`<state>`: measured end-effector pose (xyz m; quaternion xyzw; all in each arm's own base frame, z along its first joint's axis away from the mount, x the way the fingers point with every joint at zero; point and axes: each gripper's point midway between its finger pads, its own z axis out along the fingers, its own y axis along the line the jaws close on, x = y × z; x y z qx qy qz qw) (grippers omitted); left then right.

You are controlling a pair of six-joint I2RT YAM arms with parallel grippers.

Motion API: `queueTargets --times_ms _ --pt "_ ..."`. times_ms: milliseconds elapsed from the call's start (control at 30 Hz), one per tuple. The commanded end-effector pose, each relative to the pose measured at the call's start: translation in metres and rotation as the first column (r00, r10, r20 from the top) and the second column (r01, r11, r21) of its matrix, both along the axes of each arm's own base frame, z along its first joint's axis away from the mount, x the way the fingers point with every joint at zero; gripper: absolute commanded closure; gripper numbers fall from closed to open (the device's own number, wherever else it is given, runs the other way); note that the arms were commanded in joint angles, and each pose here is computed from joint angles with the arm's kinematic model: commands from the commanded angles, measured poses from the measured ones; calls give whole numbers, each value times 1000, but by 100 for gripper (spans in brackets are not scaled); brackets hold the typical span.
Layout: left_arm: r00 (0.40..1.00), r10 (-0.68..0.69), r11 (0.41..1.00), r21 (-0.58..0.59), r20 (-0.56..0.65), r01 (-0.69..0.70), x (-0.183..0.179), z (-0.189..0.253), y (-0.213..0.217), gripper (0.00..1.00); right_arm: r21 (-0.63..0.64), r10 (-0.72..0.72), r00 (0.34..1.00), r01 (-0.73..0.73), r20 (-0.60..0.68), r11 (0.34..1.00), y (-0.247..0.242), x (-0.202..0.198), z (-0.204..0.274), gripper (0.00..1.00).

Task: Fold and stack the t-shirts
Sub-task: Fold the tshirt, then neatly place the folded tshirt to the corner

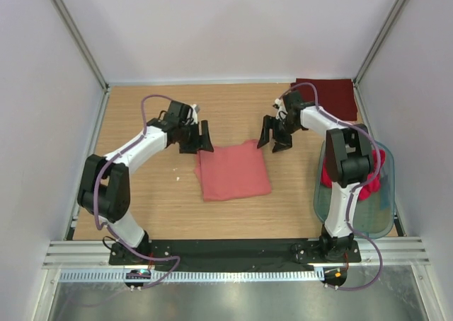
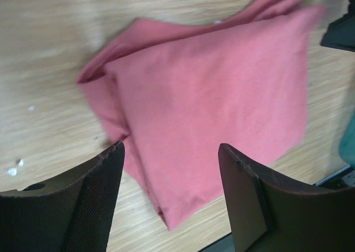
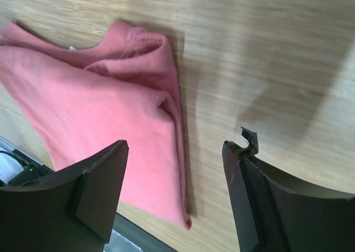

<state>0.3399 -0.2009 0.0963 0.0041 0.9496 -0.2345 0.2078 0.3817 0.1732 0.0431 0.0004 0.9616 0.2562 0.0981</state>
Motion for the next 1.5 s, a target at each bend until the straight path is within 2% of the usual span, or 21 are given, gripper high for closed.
queueTargets --times_ms 0,200,333,400,467,533,567,633,700,800,1000,1133,1167,1200,1300,1467 --pt "975 -152 988 34 159 149 10 29 -34 30 0 -67 997 67 38 998 -4 -1 44 24" --pt "940 -235 972 90 248 219 6 46 -82 31 -104 -195 980 197 36 975 -35 -23 67 21" --pt "914 -294 952 170 280 254 -16 54 -113 31 -209 -304 952 302 20 930 -75 -35 74 21" --pt "873 -377 919 240 310 311 -41 55 -137 31 -262 -339 941 332 19 906 -93 -44 77 21" --pt "808 -497 859 313 317 405 -72 48 -161 31 -259 -368 929 364 33 895 -106 -48 83 21" --pt "761 -573 799 413 303 437 -87 34 -167 30 -255 -382 924 376 27 891 -112 -54 82 21" --pt "721 -624 761 445 301 472 -106 30 -178 30 -253 -394 919 388 28 886 -116 -55 82 21" --pt "690 -663 717 509 290 476 -115 19 -182 30 -225 -400 916 396 28 891 -114 -59 86 21" --pt "634 -726 649 570 266 504 -135 3 -193 29 -190 -408 913 405 28 894 -112 -59 88 21" --pt "586 -771 576 668 251 471 -145 -14 -200 29 -165 -399 916 399 38 902 -110 -60 92 21" --pt "530 -824 443 812 201 380 -140 -38 -202 29 -162 -394 917 400 71 902 -112 -66 103 21" --pt "514 -836 386 871 191 303 -129 -47 -201 31 -153 -394 915 403 86 902 -112 -68 106 21" --pt "511 -835 389 874 201 292 -126 -48 -204 32 -150 -395 915 404 86 902 -112 -68 106 21" --pt "498 -847 364 886 185 289 -125 -53 -204 32 -147 -393 916 402 86 904 -111 -68 107 21" --pt "484 -858 351 884 172 308 -125 -62 -210 34 -144 -393 916 401 83 905 -110 -69 107 21" --pt "491 -854 367 870 174 329 -126 -73 -215 44 -140 -390 918 396 69 908 -109 -70 100 20"
